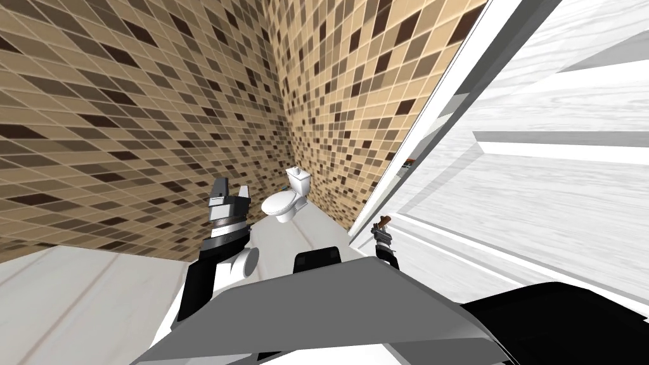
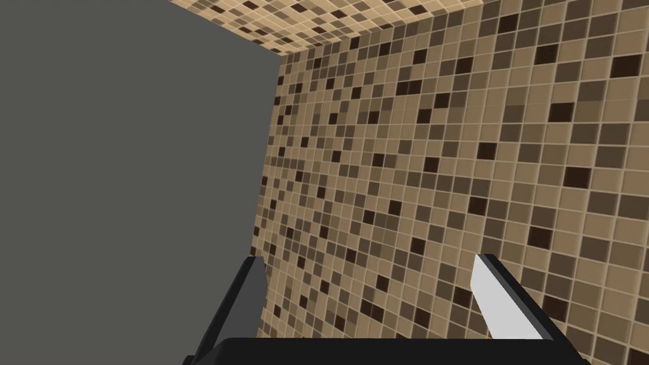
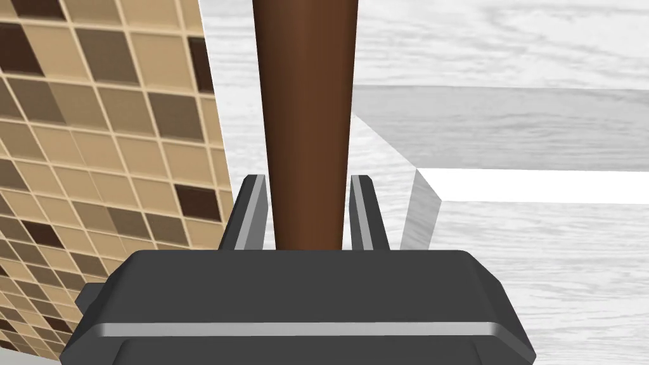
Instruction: Pull the door open
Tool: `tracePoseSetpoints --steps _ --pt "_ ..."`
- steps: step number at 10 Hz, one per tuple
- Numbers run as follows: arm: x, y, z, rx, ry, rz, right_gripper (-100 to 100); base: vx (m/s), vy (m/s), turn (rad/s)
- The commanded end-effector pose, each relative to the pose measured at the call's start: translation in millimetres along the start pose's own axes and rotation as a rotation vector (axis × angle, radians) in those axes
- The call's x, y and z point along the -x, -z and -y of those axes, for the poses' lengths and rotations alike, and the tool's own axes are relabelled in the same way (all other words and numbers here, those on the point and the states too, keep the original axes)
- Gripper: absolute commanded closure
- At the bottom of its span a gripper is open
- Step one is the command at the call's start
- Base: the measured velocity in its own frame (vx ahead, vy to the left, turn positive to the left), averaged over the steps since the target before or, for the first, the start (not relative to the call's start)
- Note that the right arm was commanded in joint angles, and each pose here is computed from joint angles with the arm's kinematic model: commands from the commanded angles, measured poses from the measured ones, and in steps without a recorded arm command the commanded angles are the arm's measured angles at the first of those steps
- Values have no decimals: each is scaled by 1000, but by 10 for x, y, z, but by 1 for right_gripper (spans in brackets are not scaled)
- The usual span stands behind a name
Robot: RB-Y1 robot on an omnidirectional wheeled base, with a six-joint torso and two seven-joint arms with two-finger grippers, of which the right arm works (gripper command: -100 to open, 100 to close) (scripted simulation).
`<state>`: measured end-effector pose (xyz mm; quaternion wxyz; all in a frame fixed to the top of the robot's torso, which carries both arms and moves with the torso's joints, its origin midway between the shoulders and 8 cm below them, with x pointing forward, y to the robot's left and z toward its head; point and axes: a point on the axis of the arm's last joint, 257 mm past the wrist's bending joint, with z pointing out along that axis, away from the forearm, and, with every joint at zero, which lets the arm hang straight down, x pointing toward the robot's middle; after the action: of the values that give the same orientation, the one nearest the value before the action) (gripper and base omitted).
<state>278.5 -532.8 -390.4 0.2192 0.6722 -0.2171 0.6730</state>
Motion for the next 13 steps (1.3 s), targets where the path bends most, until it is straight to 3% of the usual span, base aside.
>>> tracePoseSetpoints --steps 1,2,7,9,10,13 --pt "0 0 0 0 0 0 100 -106 -1 35" --pt "17 41 107 -34 -1 4 100 -145 9 45" --pt "9 144 369 -131 -1 2 100 -221 19 63" --pt "8 192 464 -166 -3 2 100 -253 44 54" --pt "-11 160 437 -152 -1 -4 100 -116 32 8" --pt "8 275 599 -217 0 1 100 -202 -8 60"
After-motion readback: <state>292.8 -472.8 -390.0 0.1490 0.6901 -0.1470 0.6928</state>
